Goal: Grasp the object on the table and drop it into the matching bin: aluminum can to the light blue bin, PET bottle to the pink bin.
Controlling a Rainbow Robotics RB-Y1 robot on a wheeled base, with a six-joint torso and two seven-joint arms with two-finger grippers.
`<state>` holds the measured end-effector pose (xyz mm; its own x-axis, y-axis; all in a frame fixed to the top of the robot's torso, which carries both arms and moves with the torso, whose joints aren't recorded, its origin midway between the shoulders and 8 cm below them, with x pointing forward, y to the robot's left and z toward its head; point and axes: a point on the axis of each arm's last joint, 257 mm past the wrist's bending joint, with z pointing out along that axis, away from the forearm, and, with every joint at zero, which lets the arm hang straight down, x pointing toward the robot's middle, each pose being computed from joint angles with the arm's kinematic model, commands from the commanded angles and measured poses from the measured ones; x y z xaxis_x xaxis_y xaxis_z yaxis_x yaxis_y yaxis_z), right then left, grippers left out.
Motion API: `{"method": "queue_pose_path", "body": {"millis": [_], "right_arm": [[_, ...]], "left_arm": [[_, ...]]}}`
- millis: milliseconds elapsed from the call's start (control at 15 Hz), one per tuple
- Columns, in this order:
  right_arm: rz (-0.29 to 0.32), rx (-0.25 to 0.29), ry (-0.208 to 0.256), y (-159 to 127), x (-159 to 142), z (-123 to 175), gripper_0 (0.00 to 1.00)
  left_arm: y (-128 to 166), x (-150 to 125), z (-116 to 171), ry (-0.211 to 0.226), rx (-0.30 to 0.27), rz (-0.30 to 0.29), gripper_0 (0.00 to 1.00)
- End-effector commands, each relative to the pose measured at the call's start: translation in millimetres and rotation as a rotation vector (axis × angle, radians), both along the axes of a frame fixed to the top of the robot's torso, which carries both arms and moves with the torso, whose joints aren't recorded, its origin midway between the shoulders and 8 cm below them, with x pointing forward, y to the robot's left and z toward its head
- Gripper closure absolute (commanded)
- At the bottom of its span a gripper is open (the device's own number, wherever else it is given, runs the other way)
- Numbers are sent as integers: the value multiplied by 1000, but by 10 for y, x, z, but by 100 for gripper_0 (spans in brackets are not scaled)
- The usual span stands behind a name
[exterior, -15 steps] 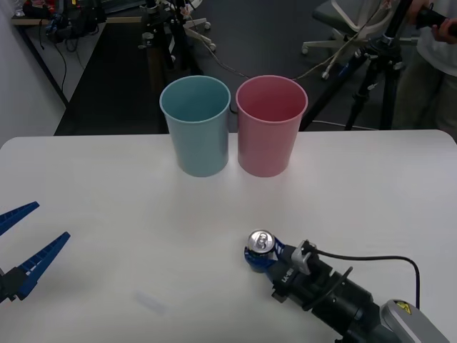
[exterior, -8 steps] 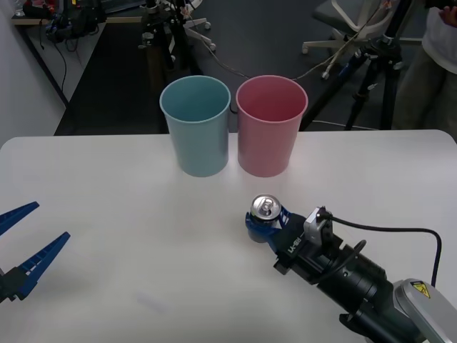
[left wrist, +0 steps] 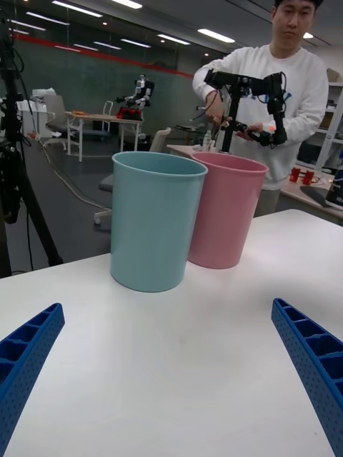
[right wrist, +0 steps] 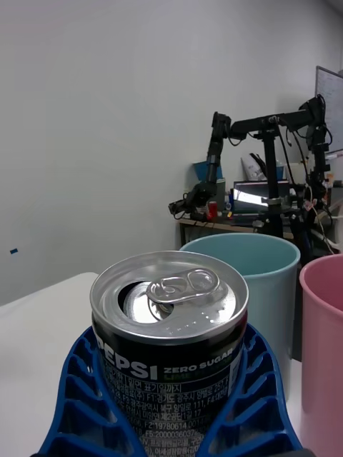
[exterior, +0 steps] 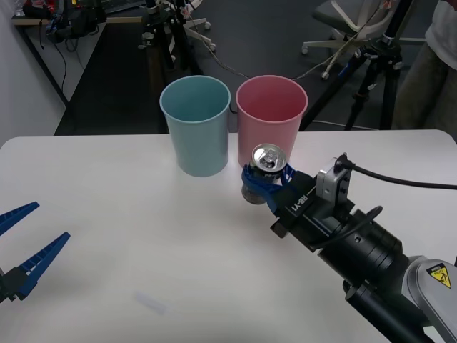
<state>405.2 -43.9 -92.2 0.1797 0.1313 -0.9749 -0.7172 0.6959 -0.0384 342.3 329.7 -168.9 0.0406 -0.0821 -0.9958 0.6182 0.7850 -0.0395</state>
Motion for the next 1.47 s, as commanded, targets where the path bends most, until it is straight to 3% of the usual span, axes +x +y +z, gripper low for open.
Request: {"method": "queue_pose_path", "body": {"millis": [67,333,600,933,1467], "right_arm": [[-13,22,-28,29,81,295,100],[-25,55,-68,145,278,673,100],[-52,69,-85,276,668,912,100],[-114,71,-58,457,1279,1005,100],[-158,64,-25,819,1952,1106,100]], "left_arm": [[0,0,0,0,0,0,0],[0,0,0,0,0,0,0],[0,0,0,0,0,0,0],[0,0,0,0,0,0,0],[0,0,0,0,0,0,0]]}}
